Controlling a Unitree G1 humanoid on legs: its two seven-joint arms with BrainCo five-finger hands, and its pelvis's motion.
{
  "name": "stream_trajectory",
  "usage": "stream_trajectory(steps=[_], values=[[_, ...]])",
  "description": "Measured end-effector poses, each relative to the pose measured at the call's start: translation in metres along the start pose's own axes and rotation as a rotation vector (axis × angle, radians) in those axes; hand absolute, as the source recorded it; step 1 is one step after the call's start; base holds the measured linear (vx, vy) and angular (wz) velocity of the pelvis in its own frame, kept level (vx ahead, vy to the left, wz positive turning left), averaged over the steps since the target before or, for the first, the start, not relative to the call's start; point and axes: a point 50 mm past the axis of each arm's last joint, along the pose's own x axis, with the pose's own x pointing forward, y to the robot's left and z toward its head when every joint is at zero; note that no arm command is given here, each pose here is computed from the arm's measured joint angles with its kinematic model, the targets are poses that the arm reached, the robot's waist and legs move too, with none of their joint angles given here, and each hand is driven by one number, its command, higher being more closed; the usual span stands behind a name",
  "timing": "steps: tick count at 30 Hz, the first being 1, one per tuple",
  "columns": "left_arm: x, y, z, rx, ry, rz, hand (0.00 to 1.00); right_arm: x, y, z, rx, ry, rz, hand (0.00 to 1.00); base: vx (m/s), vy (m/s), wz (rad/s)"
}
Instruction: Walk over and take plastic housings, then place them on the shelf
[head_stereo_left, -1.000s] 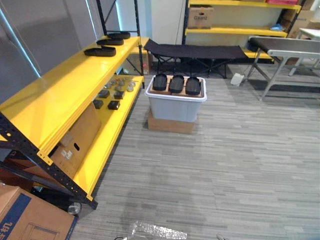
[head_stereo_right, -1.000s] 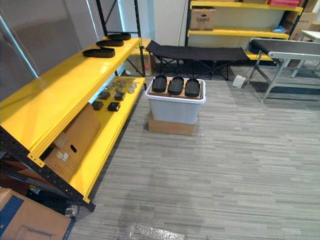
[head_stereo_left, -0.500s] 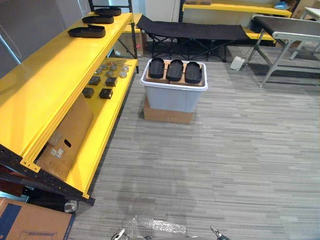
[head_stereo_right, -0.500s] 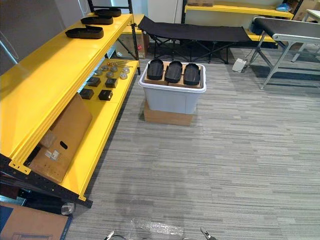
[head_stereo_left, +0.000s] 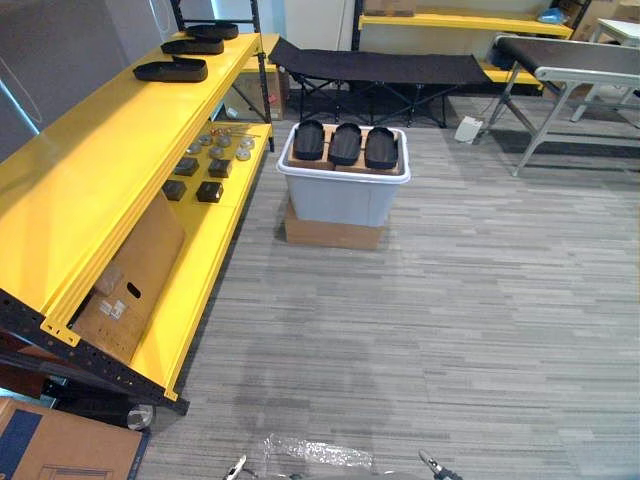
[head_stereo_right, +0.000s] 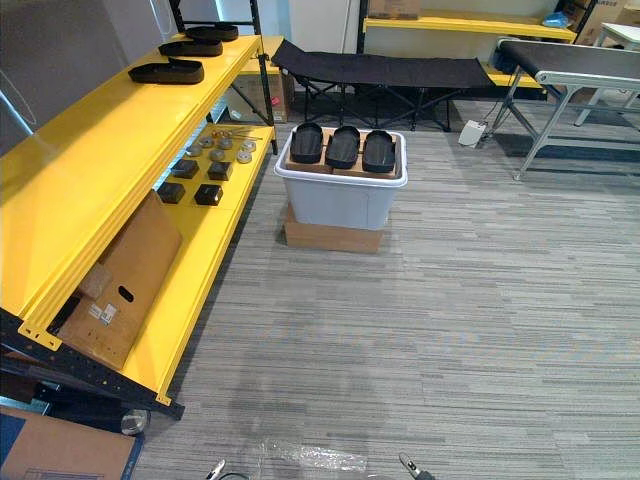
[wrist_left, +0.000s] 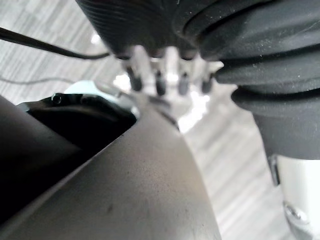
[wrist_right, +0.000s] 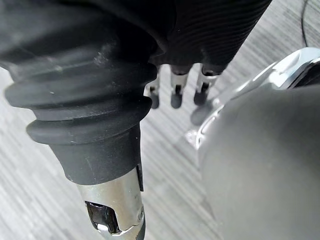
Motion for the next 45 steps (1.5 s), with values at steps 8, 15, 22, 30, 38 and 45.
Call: stream_trajectory(steps=[8, 15, 22, 30, 38, 45], values=[[0.000, 0.001, 0.004, 0.117, -0.005, 0.018, 0.00, -0.001, -0.004, -0.001, -0.075, 0.011, -0.013, 0.00, -0.01, 0.004, 0.00], [-0.002, -0.004, 0.031, 0.242, -0.061, 0.062, 0.00, -0.001, -0.004, 0.005, 0.016, -0.061, -0.053, 0.00, 0.10, 0.054, 0.11], [-0.001, -0.018, 0.041, 0.168, -0.122, 0.022, 0.00, -0.006, -0.019, -0.017, 0.054, -0.019, -0.067, 0.00, 0.32, -0.040, 0.26], [0.002, -0.030, 0.038, 0.030, -0.179, 0.031, 0.00, -0.010, -0.036, -0.027, 0.119, 0.042, -0.129, 0.00, 0.49, -0.344, 0.19], [0.003, -0.031, 0.027, 0.017, -0.168, -0.011, 0.00, -0.005, -0.027, 0.016, 0.105, -0.131, -0.132, 0.00, 0.41, -0.161, -0.01], [0.000, -0.001, -0.003, 0.089, -0.150, 0.089, 0.00, -0.002, 0.015, 0.045, 0.069, -0.247, 0.003, 0.00, 0.39, 0.144, -0.50]])
